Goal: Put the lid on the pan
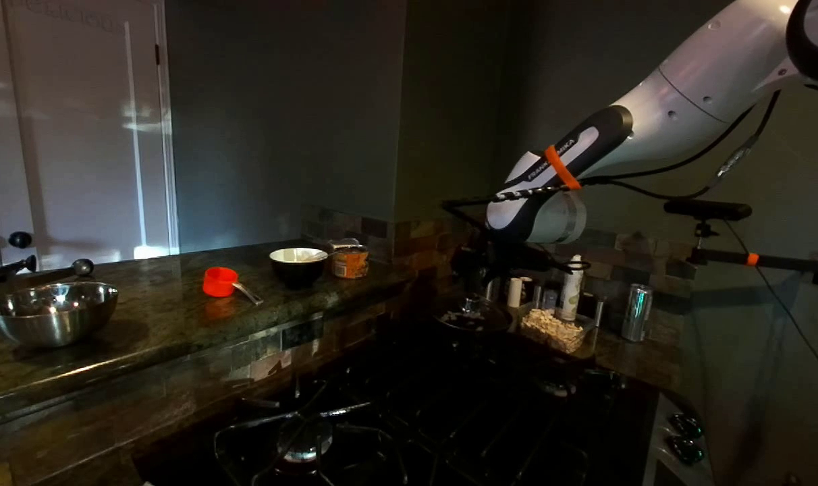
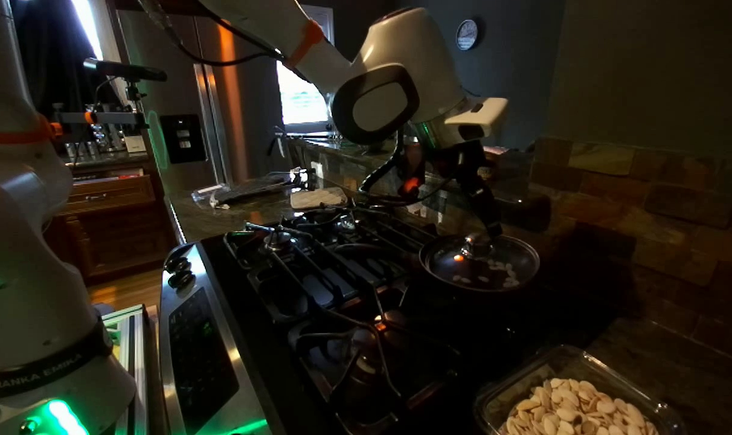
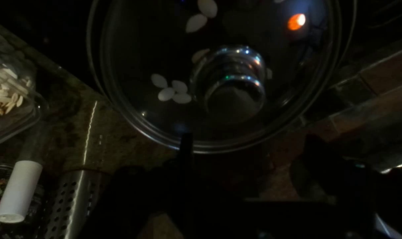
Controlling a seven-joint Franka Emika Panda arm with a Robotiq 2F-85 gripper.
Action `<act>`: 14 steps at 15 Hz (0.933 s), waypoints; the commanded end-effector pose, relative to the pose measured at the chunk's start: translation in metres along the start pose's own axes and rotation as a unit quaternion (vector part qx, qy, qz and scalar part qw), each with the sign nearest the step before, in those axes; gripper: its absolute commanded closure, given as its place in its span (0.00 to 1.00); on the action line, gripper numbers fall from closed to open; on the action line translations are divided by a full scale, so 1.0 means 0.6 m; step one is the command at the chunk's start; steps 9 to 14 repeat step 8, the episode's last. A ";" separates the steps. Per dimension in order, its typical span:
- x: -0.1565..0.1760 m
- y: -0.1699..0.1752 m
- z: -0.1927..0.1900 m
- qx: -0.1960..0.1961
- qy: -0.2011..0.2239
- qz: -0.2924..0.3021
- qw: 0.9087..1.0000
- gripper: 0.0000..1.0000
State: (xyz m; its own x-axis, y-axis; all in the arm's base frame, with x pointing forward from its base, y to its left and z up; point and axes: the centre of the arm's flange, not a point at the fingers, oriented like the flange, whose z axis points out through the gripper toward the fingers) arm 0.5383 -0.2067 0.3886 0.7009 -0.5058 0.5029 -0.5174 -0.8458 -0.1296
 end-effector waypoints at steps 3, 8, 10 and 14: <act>-0.022 0.019 -0.131 0.013 -0.030 -0.005 0.999 0.00; -0.020 -0.004 -0.157 0.047 -0.041 -0.068 0.996 0.00; -0.020 -0.004 -0.157 0.047 -0.041 -0.068 0.996 0.00; -0.020 -0.004 -0.157 0.047 -0.041 -0.068 0.996 0.00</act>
